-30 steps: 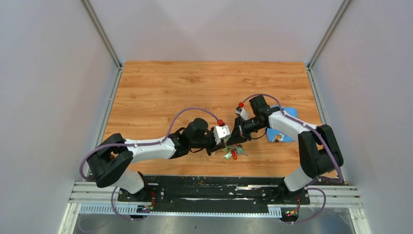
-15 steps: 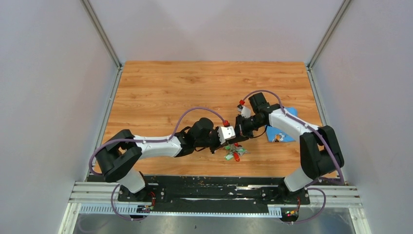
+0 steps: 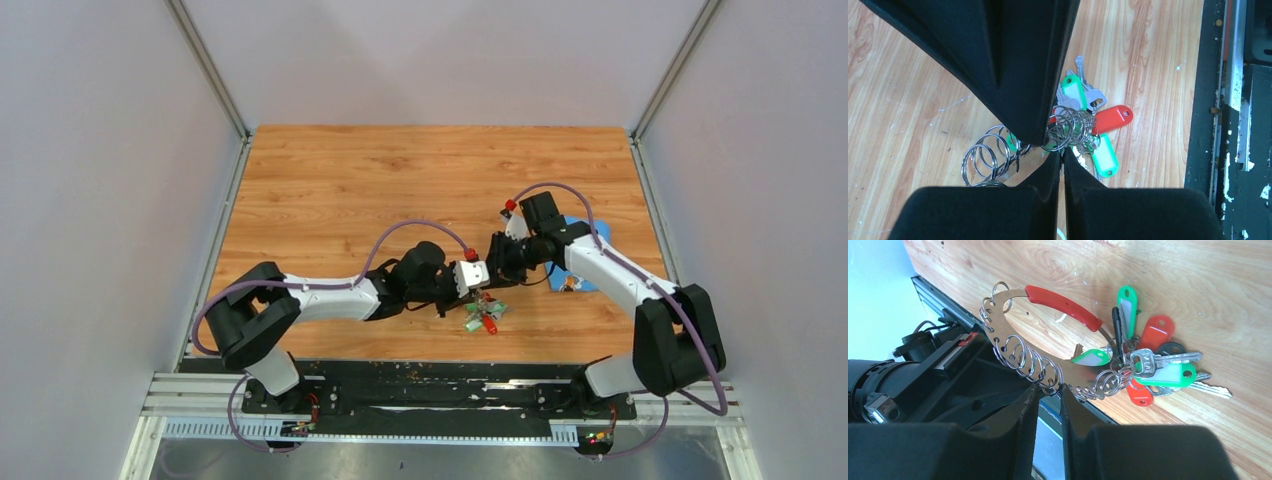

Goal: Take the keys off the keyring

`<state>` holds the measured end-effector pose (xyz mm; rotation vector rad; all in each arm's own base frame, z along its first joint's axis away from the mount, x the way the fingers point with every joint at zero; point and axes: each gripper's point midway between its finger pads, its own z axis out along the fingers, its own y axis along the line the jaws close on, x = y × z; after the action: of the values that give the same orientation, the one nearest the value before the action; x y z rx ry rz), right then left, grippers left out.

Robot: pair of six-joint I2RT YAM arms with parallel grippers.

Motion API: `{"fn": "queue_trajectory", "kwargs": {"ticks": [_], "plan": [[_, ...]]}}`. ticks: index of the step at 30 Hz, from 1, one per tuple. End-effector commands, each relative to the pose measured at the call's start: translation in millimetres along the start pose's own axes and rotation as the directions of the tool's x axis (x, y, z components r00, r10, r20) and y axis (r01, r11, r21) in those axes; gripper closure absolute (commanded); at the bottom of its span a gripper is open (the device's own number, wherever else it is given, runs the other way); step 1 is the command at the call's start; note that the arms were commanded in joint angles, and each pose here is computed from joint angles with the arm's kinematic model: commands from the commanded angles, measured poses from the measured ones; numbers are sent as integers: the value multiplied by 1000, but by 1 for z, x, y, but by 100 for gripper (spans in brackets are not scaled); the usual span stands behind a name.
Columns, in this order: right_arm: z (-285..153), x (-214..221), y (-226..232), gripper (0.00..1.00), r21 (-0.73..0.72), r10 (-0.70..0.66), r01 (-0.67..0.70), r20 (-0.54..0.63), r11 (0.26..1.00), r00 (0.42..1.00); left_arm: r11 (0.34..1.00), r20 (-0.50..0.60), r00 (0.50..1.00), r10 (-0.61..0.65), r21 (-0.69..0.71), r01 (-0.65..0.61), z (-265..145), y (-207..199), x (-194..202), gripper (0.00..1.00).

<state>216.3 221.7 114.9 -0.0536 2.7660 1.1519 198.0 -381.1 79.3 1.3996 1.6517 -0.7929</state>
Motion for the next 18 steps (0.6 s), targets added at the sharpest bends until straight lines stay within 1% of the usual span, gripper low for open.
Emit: {"fn": "queue_trajectory", "kwargs": {"ticks": [1,3,8,9,12,15,18], "plan": [[-5,3,-4,75,45,18,-20,64,999,998,999,-34,999,-28,33,30,7,-7,7,100],[-11,1,-8,73,75,10,-18,106,997,994,998,-33,999,-38,42,39,9,-8,6,100],[-29,-1,-12,60,128,-19,-9,216,992,976,997,-24,998,-55,61,57,10,-11,2,100],[-31,0,-12,59,130,-23,-7,228,992,973,996,-23,998,-58,63,60,10,-11,2,100],[-34,6,-11,60,119,-13,-14,230,993,973,995,-18,998,-67,71,68,11,-12,-1,100],[-29,15,-9,65,110,6,-30,211,993,977,994,-10,997,-71,84,71,11,-14,-5,100],[-25,21,-8,68,101,36,-58,211,993,977,993,0,998,-70,91,69,9,-15,-8,100]]}}
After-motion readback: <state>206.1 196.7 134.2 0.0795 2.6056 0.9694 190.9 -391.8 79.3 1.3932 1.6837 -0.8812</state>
